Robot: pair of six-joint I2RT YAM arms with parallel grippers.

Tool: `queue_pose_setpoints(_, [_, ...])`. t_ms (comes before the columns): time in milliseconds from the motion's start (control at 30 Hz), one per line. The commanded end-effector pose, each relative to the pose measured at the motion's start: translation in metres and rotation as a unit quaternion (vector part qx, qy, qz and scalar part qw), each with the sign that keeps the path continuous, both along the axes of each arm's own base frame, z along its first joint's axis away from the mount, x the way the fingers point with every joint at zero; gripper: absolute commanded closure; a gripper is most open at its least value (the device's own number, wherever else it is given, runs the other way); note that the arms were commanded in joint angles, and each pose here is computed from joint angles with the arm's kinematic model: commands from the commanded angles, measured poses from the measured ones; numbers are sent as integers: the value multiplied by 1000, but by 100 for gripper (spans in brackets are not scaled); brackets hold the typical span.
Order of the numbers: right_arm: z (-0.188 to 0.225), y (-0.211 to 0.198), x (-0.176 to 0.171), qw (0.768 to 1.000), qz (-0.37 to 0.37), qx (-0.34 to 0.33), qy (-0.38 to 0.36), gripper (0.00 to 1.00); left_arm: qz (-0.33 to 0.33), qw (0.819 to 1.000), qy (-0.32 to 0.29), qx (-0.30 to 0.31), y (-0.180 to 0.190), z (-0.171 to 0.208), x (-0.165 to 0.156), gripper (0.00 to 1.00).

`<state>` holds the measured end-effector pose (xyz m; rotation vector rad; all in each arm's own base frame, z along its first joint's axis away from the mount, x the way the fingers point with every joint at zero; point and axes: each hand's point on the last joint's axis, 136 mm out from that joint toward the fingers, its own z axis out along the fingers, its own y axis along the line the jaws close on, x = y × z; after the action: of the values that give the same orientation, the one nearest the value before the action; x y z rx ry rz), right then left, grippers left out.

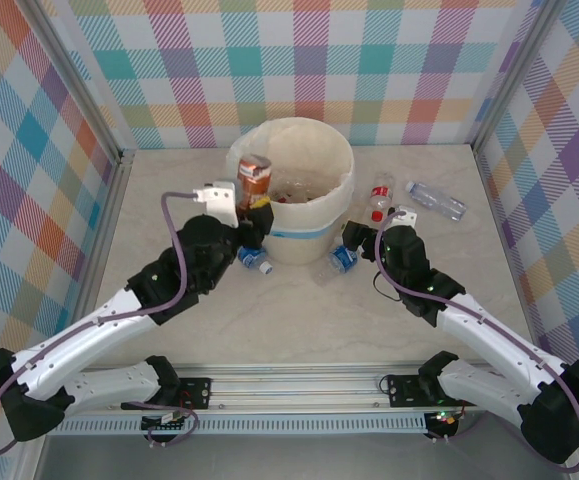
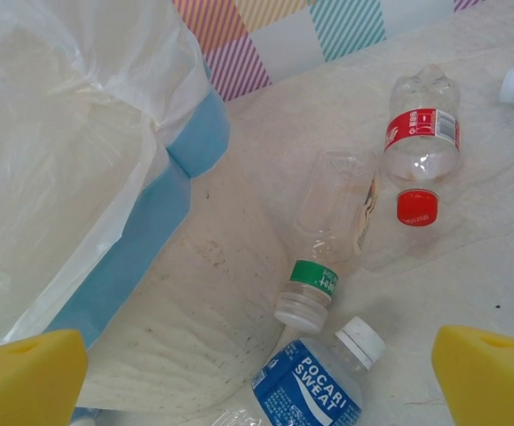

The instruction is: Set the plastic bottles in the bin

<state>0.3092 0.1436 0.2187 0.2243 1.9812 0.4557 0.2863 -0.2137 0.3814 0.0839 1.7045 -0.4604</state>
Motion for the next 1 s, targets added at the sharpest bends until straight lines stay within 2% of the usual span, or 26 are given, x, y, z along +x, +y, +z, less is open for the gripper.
queue_pose_setpoints(0, [36, -2, 7, 999, -13, 22, -47, 0, -4, 1000, -3, -21, -6, 14, 20, 48])
queue_pose_setpoints(133, [42, -3, 7, 998, -14, 29, -55, 0, -14, 999, -19, -31, -16, 31, 44, 48])
queue_pose_setpoints(400, [45, -7, 1, 998, -14, 34, -57, 0, -3, 999, -25, 39, -28, 43, 92, 47])
queue_pose_setpoints(600, [47, -12, -4, 997, -17, 36, -60, 0, 13, 997, 26, 75, -24, 27, 130, 46])
queue_pose_setpoints(800, [49, -18, -9, 997, -21, 33, -63, 0, 12, 991, 67, 116, -25, -1, 152, 42])
queue_pose_setpoints(867, [48, -19, -11, 997, -23, 33, -64, 0, 29, 987, 80, 134, -20, -10, 158, 39])
queue_pose_setpoints(967, [47, -22, -13, 997, -27, 35, -65, 0, 64, 982, 99, 149, -8, -18, 163, 21])
